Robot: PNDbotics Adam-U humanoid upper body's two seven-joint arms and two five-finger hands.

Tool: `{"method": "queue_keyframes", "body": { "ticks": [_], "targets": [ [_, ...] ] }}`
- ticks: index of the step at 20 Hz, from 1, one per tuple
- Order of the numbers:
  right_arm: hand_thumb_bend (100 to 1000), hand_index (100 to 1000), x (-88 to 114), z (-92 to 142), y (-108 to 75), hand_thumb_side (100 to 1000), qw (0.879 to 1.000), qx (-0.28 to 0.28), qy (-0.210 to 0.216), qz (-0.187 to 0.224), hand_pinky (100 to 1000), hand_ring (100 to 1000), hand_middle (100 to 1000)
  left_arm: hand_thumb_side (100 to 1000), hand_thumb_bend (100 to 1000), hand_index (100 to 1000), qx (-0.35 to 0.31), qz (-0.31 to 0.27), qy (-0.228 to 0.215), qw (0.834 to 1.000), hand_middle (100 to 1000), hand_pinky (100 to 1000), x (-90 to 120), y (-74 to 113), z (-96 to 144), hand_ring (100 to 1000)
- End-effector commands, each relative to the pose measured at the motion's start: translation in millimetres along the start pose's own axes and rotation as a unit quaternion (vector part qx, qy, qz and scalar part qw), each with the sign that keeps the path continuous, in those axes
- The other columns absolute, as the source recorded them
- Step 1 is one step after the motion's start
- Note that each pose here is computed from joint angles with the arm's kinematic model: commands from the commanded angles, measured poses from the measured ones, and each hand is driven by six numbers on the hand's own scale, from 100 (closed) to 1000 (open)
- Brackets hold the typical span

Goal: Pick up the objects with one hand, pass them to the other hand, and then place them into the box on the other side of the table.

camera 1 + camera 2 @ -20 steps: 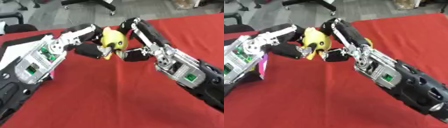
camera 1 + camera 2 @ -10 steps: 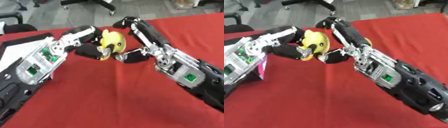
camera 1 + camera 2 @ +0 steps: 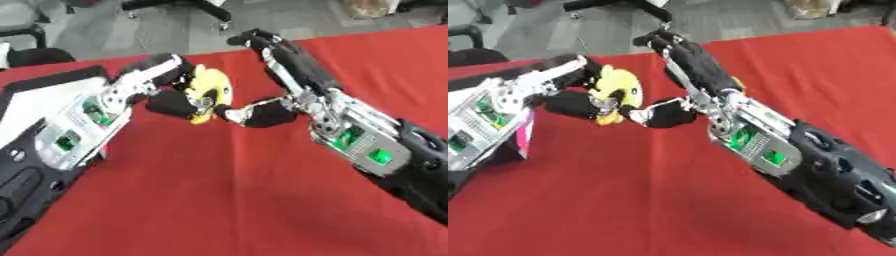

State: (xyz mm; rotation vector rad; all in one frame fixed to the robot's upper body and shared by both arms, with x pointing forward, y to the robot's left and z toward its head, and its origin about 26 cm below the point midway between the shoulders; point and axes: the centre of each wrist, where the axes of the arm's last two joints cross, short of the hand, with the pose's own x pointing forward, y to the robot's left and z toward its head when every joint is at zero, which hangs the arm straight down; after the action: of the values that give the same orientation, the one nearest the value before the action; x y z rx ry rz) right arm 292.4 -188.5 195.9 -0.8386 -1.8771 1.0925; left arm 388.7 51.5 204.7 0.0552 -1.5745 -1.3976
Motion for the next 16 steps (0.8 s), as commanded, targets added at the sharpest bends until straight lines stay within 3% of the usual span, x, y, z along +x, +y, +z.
{"method": "queue_keyframes", "body": {
  "ticks": [1,16],
  "targets": [
    [562,894,2.0,-0.3,-8.6,357,1.0,-0.014,-0.003,0.011,727,901,850,252,100,217,0.026,-0.02,0.009,0.999,276,745,-7.9,18.9,10.0,453],
    [550,885,-3.0,3.4,-7.4,355,1.0,-0.016,0.007,0.005,719,893,845,235,100,222,0.123,-0.037,0.09,0.988,275,747,-71.7,65.9,64.7,456]
  ]
}}
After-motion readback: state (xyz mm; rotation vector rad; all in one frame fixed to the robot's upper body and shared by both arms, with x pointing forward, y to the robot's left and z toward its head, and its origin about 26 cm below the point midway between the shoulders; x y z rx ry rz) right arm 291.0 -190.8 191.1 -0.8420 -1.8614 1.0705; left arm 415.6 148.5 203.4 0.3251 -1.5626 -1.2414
